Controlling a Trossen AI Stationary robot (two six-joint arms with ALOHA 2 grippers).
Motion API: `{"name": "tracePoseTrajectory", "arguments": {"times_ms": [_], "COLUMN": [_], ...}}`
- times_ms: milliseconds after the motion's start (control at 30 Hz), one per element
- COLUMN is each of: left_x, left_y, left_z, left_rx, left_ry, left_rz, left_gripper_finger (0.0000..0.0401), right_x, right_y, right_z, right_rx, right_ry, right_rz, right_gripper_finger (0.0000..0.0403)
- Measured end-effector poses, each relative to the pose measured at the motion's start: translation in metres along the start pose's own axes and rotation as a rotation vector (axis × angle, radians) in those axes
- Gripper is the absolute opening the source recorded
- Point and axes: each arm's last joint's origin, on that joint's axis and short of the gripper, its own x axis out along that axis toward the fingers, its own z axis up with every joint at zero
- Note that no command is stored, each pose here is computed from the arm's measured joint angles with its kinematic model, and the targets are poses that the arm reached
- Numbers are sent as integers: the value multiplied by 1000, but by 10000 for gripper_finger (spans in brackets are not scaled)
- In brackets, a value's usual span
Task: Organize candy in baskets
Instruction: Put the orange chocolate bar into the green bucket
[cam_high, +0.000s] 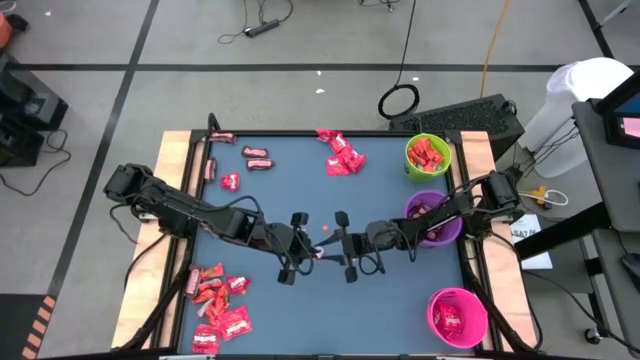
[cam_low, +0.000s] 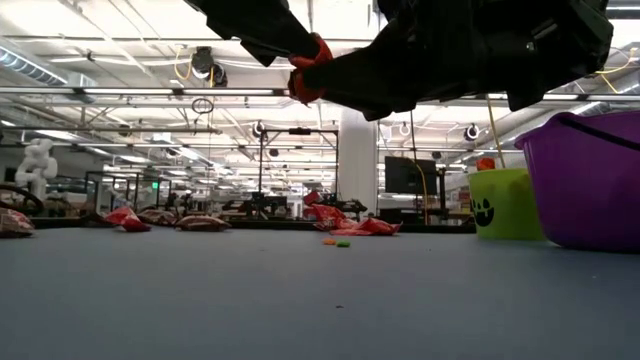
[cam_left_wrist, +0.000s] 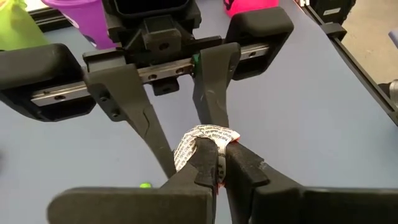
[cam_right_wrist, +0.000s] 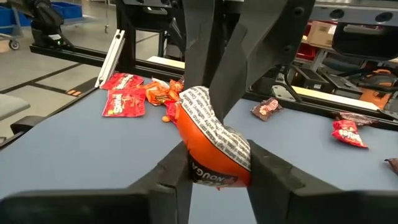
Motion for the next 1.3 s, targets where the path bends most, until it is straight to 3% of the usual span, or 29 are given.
{"name": "tracePoseTrajectory", "arguments": {"times_ms": [200,400,600,800,933,1067,1200,1300], "left_x": [-1,-20,-51,-47,-32,-26,-33,-34], "left_y": [4,6,9,1,-4,-1,6,9], "left_z": [0,0,-5,-35,-75,-108,-120,-123], "left_rx": [12,137,85,92,92,72,29,-2], "left_ry": [-1,48,105,54,-31,-214,-399,-424], "left_rz": [8,14,41,28,26,68,111,119], "left_gripper_finger": [67,122,127,128,128,128,128,128], "right_x": [0,0,0,-7,-22,-41,-65,-86], "right_y": [0,0,0,-4,-16,-32,-53,-70], "right_z": [0,0,0,7,26,48,68,77], "right_rx": [0,0,-1,-40,-50,-44,-12,14], "right_ry": [1,4,4,87,195,328,447,539], "right_rz": [-5,-3,2,-14,-122,-254,-395,-526], "right_gripper_finger": [114,115,116,116,116,116,116,116]}}
